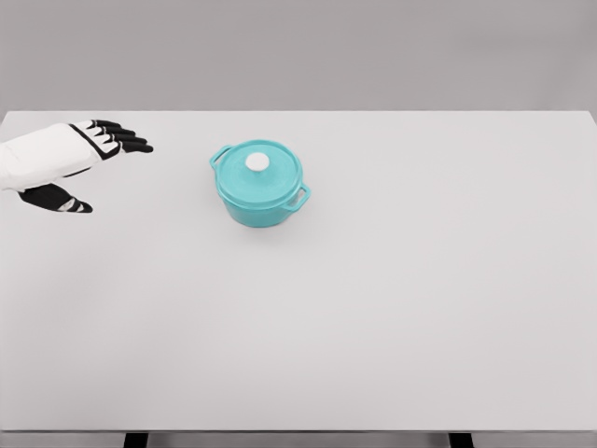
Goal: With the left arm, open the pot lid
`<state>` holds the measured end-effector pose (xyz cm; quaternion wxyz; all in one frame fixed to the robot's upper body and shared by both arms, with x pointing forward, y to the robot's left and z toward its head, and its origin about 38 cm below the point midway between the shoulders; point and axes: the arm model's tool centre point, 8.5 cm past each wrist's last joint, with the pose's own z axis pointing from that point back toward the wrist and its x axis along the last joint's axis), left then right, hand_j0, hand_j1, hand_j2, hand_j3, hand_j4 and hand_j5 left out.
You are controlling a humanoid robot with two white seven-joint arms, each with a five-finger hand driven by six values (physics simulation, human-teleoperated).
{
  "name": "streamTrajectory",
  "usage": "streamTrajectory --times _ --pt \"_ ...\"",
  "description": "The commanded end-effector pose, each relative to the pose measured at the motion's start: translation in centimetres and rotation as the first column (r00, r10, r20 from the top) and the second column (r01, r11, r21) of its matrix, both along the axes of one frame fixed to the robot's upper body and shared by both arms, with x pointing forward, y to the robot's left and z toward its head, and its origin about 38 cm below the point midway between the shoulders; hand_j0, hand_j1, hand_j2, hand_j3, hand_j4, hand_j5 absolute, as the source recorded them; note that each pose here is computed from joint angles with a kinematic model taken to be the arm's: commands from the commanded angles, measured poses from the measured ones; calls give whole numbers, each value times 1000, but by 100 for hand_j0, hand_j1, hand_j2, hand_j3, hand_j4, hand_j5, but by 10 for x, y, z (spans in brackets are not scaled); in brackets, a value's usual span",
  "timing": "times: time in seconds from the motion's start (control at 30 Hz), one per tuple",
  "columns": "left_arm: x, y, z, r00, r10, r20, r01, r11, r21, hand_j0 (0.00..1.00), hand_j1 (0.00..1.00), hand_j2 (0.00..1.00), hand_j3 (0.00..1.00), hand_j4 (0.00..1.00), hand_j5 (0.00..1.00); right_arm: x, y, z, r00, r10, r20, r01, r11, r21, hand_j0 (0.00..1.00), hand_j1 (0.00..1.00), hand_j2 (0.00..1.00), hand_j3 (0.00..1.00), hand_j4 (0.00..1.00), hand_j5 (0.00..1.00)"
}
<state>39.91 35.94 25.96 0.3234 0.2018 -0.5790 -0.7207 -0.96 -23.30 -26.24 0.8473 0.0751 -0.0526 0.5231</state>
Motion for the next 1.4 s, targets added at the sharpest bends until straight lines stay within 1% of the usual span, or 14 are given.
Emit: streamTrajectory --times 0.0,0.13,0.33,0.4,0.53,0.67,0.7,0.73,0.83,0.9,1.03,1.1,1.23,1.37 --pt "0 0 0 1000 1 -4 -1 1000 -1 100 100 100 100 100 100 -2 -2 0 1000 0 -8 0 1000 -5 100 100 100 100 100 100" --pt "0 0 -1 1000 0 -7 0 1000 1 100 100 100 100 100 100 -3 -1 0 1000 0 -4 0 1000 -4 100 100 100 100 100 100" --pt "0 -1 -1 998 -14 -66 20 996 82 100 100 100 100 100 100 -3 -2 0 1000 0 -5 0 1000 -5 100 100 100 100 100 100" --pt "5 -16 -3 998 -41 -57 43 998 41 100 100 100 100 100 100 -3 -2 0 1000 0 -5 0 1000 -5 100 100 100 100 100 100" --pt "19 -63 20 983 -176 -56 177 984 15 100 100 100 100 100 100 -3 -2 0 1000 0 -5 0 1000 -5 100 100 100 100 100 100" --pt "33 -103 45 955 -294 -48 298 942 154 100 100 100 100 100 100 -3 -2 0 1000 0 -5 0 1000 -5 100 100 100 100 100 100" --pt "36 -106 51 956 -289 -41 292 943 161 100 100 100 100 100 100 -3 -2 0 1000 0 -5 0 1000 -5 100 100 100 100 100 100" --pt "38 -108 57 960 -276 -39 279 950 138 100 100 100 100 100 100 -3 -2 0 1000 0 -5 0 1000 -5 100 100 100 100 100 100" --pt "38 -134 65 936 -343 -81 344 939 8 100 100 100 100 100 100 -3 -2 0 1000 0 -5 0 1000 -5 100 100 100 100 100 100" --pt "40 -137 65 933 -348 -92 348 937 -22 100 100 100 100 100 100 -3 -2 0 1000 0 -5 0 1000 -5 100 100 100 100 100 100" --pt "56 -128 72 955 -278 -98 279 960 -5 100 100 100 100 100 100 -3 -2 0 1000 0 -3 0 1000 -6 100 100 100 100 100 100" --pt "75 -154 64 956 -268 -123 267 963 -25 100 100 100 100 100 100 -3 -2 0 1000 0 -3 0 1000 -6 100 100 100 100 100 100" --pt "84 -171 51 957 -266 -113 274 960 61 100 100 100 100 100 100 -3 -2 0 1000 0 -5 0 1000 -5 100 100 100 100 100 100" --pt "87 -176 67 961 -266 -71 272 957 105 100 100 100 100 100 100 -3 -2 0 1000 0 -5 0 1000 -5 100 100 100 100 100 100"
